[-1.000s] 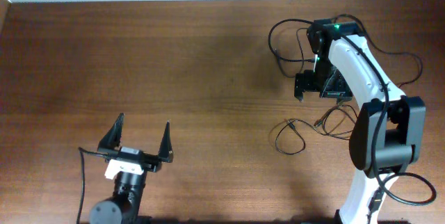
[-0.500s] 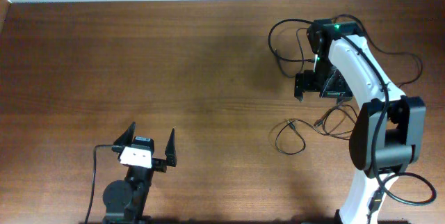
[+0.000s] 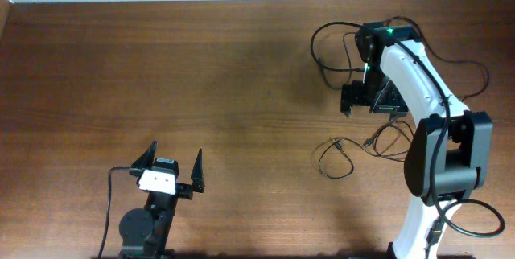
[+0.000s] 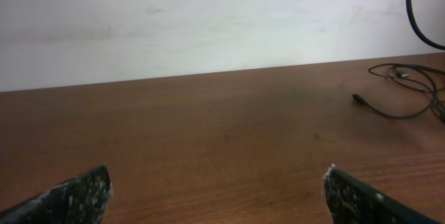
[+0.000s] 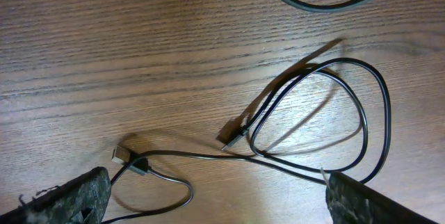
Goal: Untangle cables
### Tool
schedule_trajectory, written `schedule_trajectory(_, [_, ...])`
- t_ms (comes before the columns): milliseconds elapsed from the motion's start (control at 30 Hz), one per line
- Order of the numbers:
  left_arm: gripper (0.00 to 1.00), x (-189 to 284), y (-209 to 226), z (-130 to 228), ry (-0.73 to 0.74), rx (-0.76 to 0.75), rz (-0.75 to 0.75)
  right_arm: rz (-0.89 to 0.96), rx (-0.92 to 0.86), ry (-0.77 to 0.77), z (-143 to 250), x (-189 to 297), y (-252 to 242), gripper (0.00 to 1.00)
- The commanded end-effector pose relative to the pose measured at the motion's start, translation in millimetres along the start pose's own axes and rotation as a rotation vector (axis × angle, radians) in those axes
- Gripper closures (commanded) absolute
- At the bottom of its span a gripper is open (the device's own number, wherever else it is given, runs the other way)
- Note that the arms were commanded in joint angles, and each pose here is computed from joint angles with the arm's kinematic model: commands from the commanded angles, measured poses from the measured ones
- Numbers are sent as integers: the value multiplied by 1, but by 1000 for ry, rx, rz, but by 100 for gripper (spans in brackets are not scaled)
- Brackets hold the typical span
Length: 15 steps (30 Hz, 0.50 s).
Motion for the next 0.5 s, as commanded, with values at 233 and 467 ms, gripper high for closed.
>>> schedule_trajectory(233, [1,0,3,0,0,-15,-14,-68,-27,-413,41,135,-16,1])
schedule_trajectory(467, [1,0,3,0,0,-15,-15,-113,-51,-702,101,213,-33,2])
Point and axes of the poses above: each gripper's point midway between its finger pads, its own x axis back along the fingers, its own y axis along the line the jaws close on, z = x × y, the point moved 2 cm from there along x, back along the fingers, and after that the axes turned 7 degrees about x, right-handed, at the moved point
